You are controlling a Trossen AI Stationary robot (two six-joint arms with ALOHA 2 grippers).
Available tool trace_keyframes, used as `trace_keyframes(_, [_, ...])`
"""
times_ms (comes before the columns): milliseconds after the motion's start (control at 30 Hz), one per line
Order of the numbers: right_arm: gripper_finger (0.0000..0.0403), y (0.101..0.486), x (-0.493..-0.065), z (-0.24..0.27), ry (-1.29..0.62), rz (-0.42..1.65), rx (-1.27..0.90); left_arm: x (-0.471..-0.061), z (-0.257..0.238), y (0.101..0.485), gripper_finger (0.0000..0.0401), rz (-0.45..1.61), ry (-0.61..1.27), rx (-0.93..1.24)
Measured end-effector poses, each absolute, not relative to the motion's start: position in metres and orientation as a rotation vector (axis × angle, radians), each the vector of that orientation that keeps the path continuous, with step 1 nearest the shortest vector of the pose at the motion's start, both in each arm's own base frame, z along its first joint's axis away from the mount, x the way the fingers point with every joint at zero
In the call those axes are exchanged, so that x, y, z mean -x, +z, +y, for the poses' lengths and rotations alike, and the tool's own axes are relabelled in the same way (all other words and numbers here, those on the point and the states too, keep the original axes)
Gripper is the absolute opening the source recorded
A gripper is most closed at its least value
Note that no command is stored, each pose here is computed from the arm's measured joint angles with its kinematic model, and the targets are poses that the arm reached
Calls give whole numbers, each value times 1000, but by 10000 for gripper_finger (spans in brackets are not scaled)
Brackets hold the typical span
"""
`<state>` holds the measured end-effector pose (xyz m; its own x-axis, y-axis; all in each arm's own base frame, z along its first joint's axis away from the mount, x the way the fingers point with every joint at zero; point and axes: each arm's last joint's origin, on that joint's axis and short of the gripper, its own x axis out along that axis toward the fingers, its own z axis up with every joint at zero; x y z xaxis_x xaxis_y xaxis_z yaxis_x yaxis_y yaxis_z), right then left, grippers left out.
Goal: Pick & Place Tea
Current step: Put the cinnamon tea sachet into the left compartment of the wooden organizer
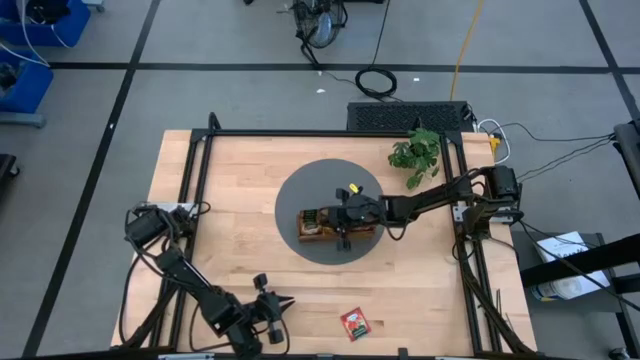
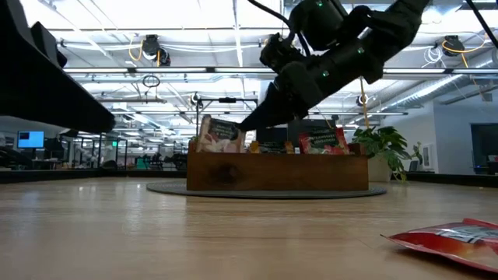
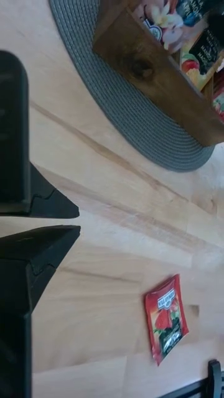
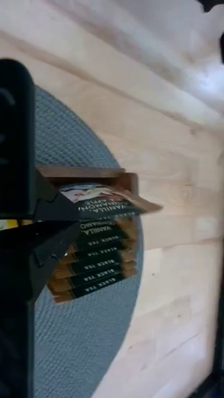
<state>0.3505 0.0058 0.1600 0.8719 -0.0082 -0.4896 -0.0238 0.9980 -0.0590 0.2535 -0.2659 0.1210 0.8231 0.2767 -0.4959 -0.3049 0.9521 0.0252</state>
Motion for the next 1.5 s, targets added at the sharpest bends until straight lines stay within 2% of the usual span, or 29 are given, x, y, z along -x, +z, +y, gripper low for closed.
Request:
trace_keyframes(467, [0,153,-347,3,17,598,124,-254,-265,121,37,520,311,51])
trace_keyframes(700, [2,159,-350,5,29,533,139,-254,-265,121,37,521,311,47])
trace_keyframes(1133, [79,165,-353,12,50,459,169,-253,-266,121,37,521,308,47])
trace_keyframes(1500, [96,164,-352,18,33,470,178,-252,-267,121,37,520,306,55])
